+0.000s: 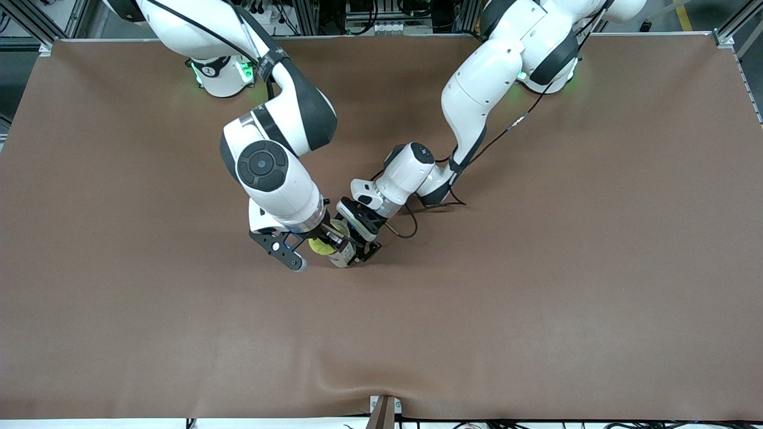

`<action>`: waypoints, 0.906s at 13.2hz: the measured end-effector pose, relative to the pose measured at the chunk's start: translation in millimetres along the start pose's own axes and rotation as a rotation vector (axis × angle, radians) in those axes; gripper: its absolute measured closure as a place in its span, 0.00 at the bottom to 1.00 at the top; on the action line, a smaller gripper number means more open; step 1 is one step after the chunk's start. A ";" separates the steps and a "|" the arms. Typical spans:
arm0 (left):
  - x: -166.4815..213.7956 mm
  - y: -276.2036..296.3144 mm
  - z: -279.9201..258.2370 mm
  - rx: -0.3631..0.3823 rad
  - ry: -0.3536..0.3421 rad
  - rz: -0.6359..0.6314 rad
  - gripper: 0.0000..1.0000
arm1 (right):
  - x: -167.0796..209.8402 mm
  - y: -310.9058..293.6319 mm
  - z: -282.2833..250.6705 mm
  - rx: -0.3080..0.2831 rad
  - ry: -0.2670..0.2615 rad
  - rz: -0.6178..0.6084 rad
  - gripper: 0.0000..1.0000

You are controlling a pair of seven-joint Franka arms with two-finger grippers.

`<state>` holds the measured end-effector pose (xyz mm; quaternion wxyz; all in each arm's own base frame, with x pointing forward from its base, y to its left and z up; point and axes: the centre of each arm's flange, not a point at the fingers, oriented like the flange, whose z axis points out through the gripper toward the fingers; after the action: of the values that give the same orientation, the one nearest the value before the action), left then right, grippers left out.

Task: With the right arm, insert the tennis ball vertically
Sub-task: 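Lower the ball into the tube and open the right gripper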

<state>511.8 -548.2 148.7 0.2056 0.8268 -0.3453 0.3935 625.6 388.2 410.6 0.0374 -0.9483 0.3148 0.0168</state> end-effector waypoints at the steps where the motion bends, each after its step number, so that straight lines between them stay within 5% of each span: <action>1: 0.0 0.0 0.0 0.000 0.000 0.000 0.21 | -0.2 -0.1 0.4 -0.001 0.000 0.000 0.33; 12: -0.1 0.1 0.2 0.001 0.001 0.001 0.21 | -8.9 -0.6 11.9 -0.026 -0.012 -0.010 0.33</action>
<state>511.7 -548.3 148.5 0.2054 0.8265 -0.3454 0.3942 618.7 394.9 399.3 0.0268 -0.9502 0.3095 0.0263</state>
